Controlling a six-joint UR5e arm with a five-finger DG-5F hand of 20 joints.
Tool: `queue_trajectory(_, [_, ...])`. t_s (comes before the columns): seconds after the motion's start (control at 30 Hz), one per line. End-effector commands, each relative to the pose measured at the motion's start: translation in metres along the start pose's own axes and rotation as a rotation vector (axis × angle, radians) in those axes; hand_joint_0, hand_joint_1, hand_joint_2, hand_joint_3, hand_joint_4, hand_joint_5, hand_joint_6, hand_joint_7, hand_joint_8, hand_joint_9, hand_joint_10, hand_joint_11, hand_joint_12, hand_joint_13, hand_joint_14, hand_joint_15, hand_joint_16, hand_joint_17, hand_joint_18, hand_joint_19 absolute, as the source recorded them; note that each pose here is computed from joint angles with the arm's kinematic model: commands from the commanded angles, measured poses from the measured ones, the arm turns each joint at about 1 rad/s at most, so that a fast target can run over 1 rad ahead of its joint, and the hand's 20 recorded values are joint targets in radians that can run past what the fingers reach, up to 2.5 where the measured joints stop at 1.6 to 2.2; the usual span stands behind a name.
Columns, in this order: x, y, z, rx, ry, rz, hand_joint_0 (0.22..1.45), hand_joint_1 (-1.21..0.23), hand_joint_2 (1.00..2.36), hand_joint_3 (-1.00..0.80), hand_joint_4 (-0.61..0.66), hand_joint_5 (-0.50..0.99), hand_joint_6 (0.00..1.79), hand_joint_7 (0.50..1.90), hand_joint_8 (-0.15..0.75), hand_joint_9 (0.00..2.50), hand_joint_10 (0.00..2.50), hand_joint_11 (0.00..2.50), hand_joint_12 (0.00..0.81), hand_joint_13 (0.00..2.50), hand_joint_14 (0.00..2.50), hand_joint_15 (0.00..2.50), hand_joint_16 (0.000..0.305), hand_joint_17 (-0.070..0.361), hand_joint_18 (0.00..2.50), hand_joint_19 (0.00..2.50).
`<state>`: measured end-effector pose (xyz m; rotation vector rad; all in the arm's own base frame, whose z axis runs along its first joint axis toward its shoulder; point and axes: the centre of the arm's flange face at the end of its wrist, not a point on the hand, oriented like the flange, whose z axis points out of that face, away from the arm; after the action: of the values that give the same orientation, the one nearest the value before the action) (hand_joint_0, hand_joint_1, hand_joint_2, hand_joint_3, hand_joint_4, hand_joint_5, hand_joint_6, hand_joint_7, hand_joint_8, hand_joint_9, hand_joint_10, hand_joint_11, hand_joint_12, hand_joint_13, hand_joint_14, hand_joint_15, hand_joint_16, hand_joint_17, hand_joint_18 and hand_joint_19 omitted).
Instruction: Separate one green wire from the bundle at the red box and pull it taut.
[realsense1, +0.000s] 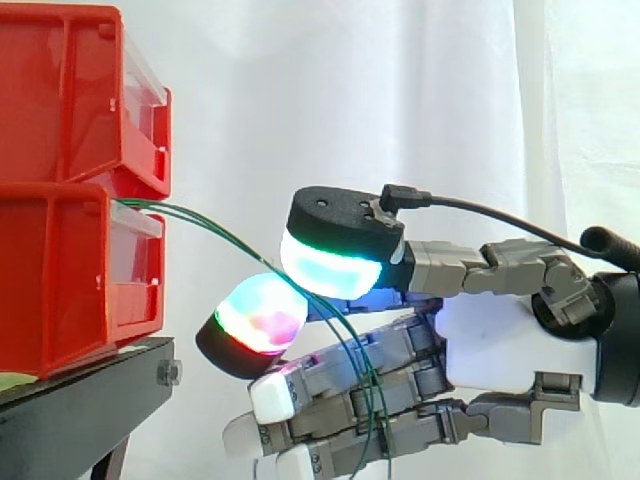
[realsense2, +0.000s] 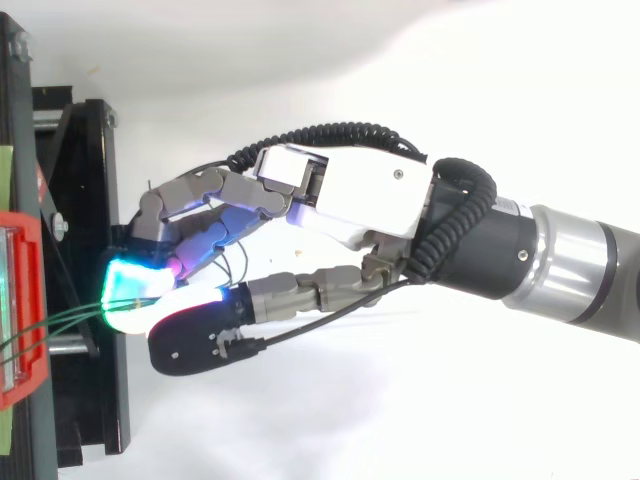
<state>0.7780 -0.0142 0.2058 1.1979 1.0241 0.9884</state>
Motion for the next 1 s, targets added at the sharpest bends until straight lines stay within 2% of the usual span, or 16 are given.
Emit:
queue_trajectory(0.0, [-0.001, 0.006, 0.001, -0.008, -0.002, 0.004, 0.59, -0.7, 1.01, -0.31, 0.21, -0.2, 0.88, 1.01, 0.302, 0.76, 0.01, 0.46, 0.347, 0.62, 0.01, 0.25, 0.051, 0.114, 0.6, 0.3])
queue_trajectory(0.13, [-0.003, 0.014, 0.002, -0.017, -0.005, 0.004, 0.54, -0.57, 1.0, -0.46, 0.22, -0.18, 0.87, 1.02, 0.318, 0.8, 0.01, 0.46, 0.352, 0.63, 0.01, 0.25, 0.052, 0.117, 0.61, 0.32])
queue_trajectory(0.23, [-0.008, 0.019, 0.001, -0.014, -0.009, 0.002, 0.54, -0.53, 1.0, -0.46, 0.21, -0.18, 0.85, 1.03, 0.319, 0.81, 0.01, 0.45, 0.356, 0.64, 0.01, 0.27, 0.052, 0.117, 0.61, 0.33])
queue_trajectory(0.33, [-0.009, 0.019, 0.001, -0.014, -0.011, 0.002, 0.58, -0.56, 1.01, -0.37, 0.2, -0.18, 0.85, 1.06, 0.319, 0.81, 0.01, 0.46, 0.348, 0.64, 0.01, 0.26, 0.05, 0.113, 0.61, 0.33])
queue_trajectory(0.47, [-0.009, 0.019, 0.002, -0.015, -0.011, 0.001, 0.58, -0.62, 1.02, -0.23, 0.19, -0.18, 0.88, 1.11, 0.316, 0.81, 0.01, 0.47, 0.35, 0.64, 0.01, 0.26, 0.05, 0.113, 0.62, 0.32])
queue_trajectory(0.63, [-0.009, 0.019, 0.001, -0.013, -0.01, 0.0, 0.59, -0.71, 1.02, -0.17, 0.13, -0.18, 0.9, 1.12, 0.312, 0.79, 0.01, 0.49, 0.345, 0.65, 0.01, 0.27, 0.05, 0.112, 0.64, 0.33])
queue_trajectory(0.83, [-0.009, 0.018, 0.001, -0.011, -0.01, -0.001, 0.64, -0.83, 1.02, -0.25, 0.1, -0.19, 0.91, 1.14, 0.303, 0.77, 0.01, 0.5, 0.342, 0.65, 0.01, 0.27, 0.05, 0.112, 0.68, 0.29])
queue_trajectory(0.87, [-0.008, 0.018, 0.001, -0.011, -0.009, -0.002, 0.65, -0.83, 1.01, -0.32, 0.12, -0.19, 0.91, 1.1, 0.301, 0.77, 0.01, 0.5, 0.343, 0.65, 0.01, 0.26, 0.05, 0.112, 0.69, 0.29])
queue_trajectory(0.93, [-0.008, 0.018, 0.001, -0.011, -0.009, -0.007, 0.65, -0.84, 1.01, -0.44, 0.16, -0.19, 0.91, 1.1, 0.297, 0.77, 0.01, 0.5, 0.34, 0.66, 0.01, 0.26, 0.05, 0.112, 0.69, 0.3])
queue_trajectory(0.97, [-0.009, 0.017, 0.001, -0.011, -0.01, -0.016, 0.61, -0.8, 1.0, -0.5, 0.18, -0.18, 0.9, 1.1, 0.297, 0.79, 0.01, 0.5, 0.343, 0.67, 0.01, 0.27, 0.05, 0.112, 0.69, 0.31])
